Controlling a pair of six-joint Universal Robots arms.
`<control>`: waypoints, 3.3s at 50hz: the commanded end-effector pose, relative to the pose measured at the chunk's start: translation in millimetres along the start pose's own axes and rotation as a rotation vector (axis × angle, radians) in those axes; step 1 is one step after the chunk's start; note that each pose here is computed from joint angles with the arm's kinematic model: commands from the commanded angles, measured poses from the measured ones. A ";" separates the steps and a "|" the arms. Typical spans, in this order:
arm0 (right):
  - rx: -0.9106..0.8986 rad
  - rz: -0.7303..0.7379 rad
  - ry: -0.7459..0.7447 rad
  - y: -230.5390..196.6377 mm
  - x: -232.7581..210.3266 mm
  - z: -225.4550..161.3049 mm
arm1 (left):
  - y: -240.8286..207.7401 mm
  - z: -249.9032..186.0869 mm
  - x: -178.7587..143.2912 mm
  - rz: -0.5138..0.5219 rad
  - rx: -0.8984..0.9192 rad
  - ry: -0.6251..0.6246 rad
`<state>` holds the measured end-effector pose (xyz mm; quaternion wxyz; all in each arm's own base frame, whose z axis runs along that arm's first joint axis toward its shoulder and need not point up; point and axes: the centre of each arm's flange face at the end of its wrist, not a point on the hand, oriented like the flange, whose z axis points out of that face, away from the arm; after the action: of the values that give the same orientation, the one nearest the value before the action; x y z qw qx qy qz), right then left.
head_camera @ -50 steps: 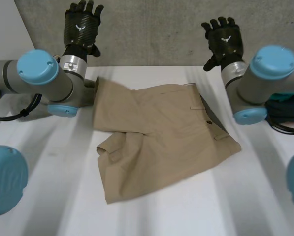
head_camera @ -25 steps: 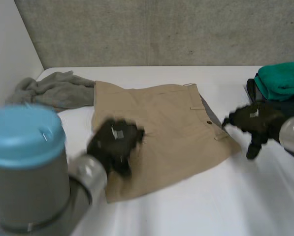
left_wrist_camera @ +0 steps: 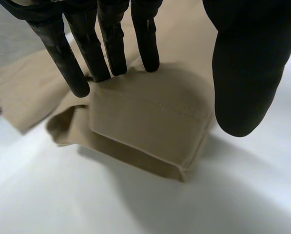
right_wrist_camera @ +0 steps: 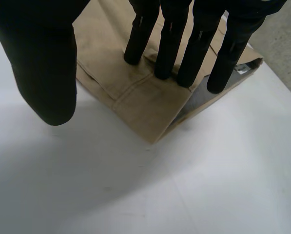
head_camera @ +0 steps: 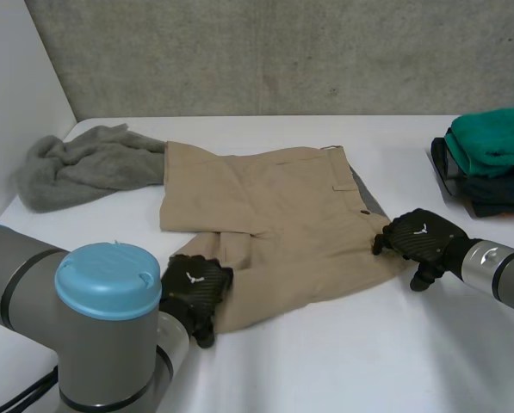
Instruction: Fold the laundry.
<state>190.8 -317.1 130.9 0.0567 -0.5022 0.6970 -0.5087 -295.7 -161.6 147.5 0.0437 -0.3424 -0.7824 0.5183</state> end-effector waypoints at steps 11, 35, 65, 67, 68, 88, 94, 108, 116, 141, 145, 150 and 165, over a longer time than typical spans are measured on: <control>0.095 -0.019 0.036 -11.0 -7.4 23.7 | 12.3 25.6 -8.5 0.057 0.029 -0.068; -0.027 -0.004 0.059 -50.6 -9.7 -39.0 | -21.9 -42.6 -26.7 0.096 0.022 -0.053; -0.075 0.178 0.112 -23.4 -5.9 -25.8 | 16.5 -13.2 -1.7 0.106 -0.006 0.016; -0.074 0.180 0.111 -23.3 -6.2 -25.8 | 15.3 -9.7 -1.8 0.104 0.001 0.013; -0.075 0.181 0.110 -23.1 -6.6 -25.8 | 15.6 -8.0 -1.2 0.104 0.001 0.014; -0.081 0.179 0.112 -19.4 -9.1 -23.5 | 15.2 8.6 -2.3 0.085 0.003 0.057; -0.117 0.169 0.073 -31.1 -16.9 -43.9 | -10.7 -18.5 -7.6 0.100 0.058 0.057; -0.300 -0.084 -0.179 -70.2 -45.7 -135.9 | -18.7 -135.4 2.1 0.195 -0.182 0.291; -0.219 -0.050 -0.040 -70.8 -26.4 -117.7 | -54.5 -78.0 -22.1 0.110 0.082 0.102; 0.158 -0.141 0.476 -66.5 39.9 94.2 | -92.6 200.3 -106.2 0.277 0.464 -0.347; 0.205 -0.156 0.522 -58.7 40.3 121.1 | -86.1 223.5 -100.5 0.280 0.549 -0.344; 0.234 -0.142 0.649 -69.5 56.2 123.8 | -88.5 226.1 -93.8 0.279 0.609 -0.353; -0.054 0.225 0.298 -62.3 13.3 11.2 | -106.5 117.6 -72.6 0.124 0.572 -0.218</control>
<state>255.8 -377.0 199.7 -0.0808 -0.3427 0.6615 -0.6622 -354.4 -363.0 183.2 -0.0251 -0.3207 -0.5567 0.7659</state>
